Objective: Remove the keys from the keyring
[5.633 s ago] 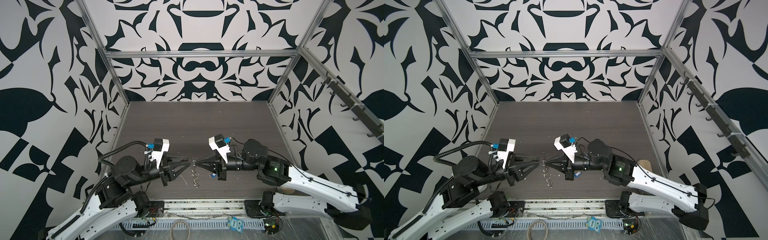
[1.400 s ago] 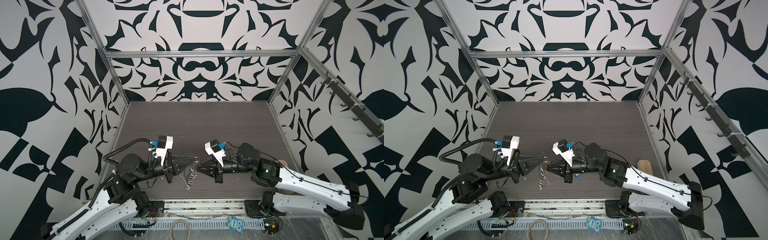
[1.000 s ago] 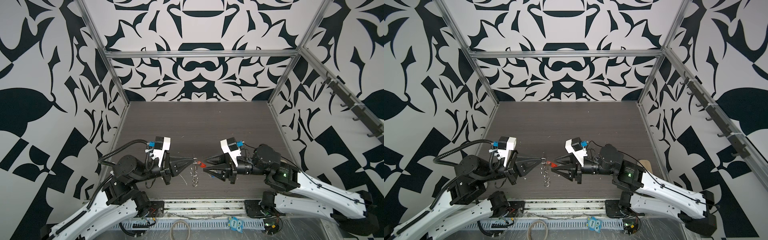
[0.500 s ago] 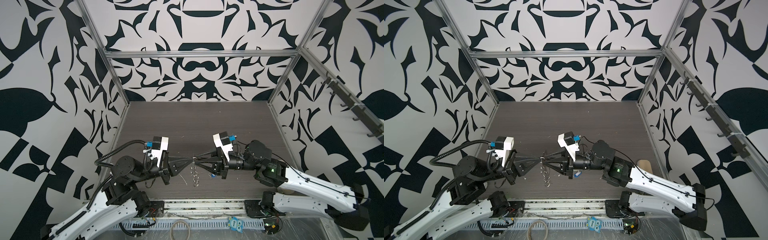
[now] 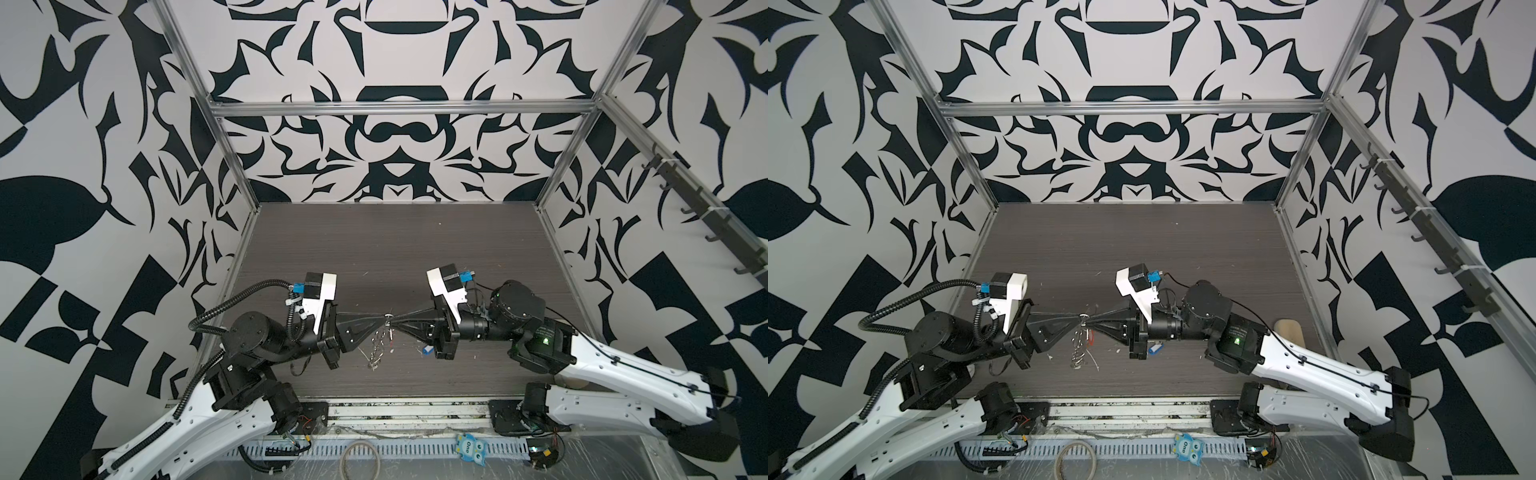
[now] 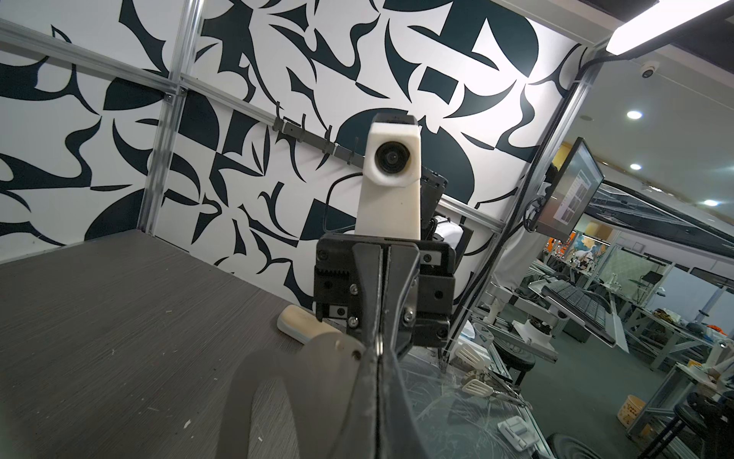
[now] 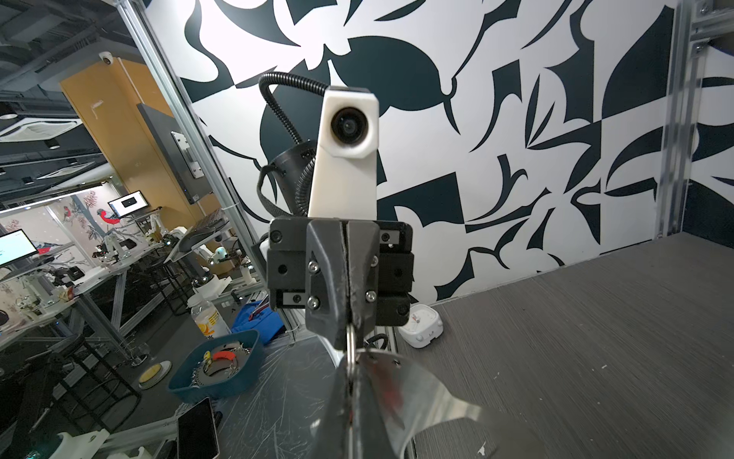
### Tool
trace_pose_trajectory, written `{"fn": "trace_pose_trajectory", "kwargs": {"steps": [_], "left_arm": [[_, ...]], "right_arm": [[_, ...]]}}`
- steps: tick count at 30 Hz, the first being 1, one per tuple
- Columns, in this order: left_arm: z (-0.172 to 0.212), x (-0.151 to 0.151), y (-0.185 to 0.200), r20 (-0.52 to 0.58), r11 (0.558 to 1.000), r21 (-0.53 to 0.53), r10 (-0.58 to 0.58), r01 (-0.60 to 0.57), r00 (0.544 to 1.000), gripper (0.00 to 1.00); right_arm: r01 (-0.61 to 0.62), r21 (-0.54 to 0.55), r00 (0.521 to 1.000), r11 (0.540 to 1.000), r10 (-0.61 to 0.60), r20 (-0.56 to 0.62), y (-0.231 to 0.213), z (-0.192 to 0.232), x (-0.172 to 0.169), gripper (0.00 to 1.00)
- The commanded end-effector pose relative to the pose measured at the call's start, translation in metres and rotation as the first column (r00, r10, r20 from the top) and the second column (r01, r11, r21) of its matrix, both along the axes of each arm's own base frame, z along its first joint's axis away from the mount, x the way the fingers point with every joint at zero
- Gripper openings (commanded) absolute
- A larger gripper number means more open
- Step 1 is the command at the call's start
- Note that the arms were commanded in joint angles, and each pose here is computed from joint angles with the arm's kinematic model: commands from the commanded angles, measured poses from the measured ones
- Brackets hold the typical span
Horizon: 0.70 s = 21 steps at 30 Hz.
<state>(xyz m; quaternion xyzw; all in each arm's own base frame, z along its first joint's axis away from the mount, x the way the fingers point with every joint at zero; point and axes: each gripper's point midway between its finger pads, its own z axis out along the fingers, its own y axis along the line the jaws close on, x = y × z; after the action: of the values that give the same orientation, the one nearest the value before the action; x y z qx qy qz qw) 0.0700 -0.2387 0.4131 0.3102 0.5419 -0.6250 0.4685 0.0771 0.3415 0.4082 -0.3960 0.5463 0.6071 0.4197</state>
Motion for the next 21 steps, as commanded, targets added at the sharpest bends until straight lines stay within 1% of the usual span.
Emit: {"fn": "trace_pose_trajectory", "kwargs": {"steps": [1, 2, 3, 4, 7, 12, 15, 21], "left_arm": [[0.000, -0.001, 0.002, -0.017, 1.000, 0.009, 0.001, -0.001, 1.000, 0.02], [-0.003, -0.001, 0.003, -0.027, 1.000, 0.025, 0.006, -0.006, 1.000, 0.10], [-0.004, -0.002, 0.005, -0.036, 0.999, 0.039, 0.010, -0.009, 0.999, 0.17], [-0.006, -0.002, 0.007, -0.043, 0.999, 0.053, 0.015, -0.013, 0.999, 0.21], [-0.016, -0.002, 0.010, -0.073, 0.992, 0.122, 0.030, -0.021, 0.997, 0.28], [-0.033, -0.001, 0.007, -0.129, 0.964, 0.267, 0.038, -0.003, 0.991, 0.28], [-0.040, -0.002, 0.004, -0.153, 0.940, 0.340, 0.034, 0.021, 0.988, 0.27], [-0.051, -0.003, -0.002, -0.200, 0.893, 0.444, 0.022, 0.070, 0.980, 0.25]], "right_arm": [[0.025, 0.021, 1.000, 0.999, -0.025, 0.008, -0.011, 0.020, -0.002, 0.00], [0.035, -0.008, 0.999, 0.999, -0.035, 0.001, -0.013, 0.016, -0.001, 0.00], [0.036, -0.040, 0.999, 0.999, -0.036, -0.003, -0.015, 0.012, -0.002, 0.00], [0.040, -0.071, 0.999, 0.997, -0.040, -0.004, -0.017, 0.008, -0.002, 0.00], [0.032, -0.166, 0.999, 0.986, -0.035, -0.013, -0.020, -0.005, -0.004, 0.00], [-0.010, -0.297, 1.000, 0.955, 0.002, -0.028, -0.019, -0.022, -0.009, 0.00], [-0.029, -0.360, 0.999, 0.932, 0.020, -0.028, -0.018, -0.028, -0.010, 0.00], [-0.059, -0.416, 0.998, 0.907, 0.049, -0.035, -0.016, -0.031, -0.010, 0.00]]}}
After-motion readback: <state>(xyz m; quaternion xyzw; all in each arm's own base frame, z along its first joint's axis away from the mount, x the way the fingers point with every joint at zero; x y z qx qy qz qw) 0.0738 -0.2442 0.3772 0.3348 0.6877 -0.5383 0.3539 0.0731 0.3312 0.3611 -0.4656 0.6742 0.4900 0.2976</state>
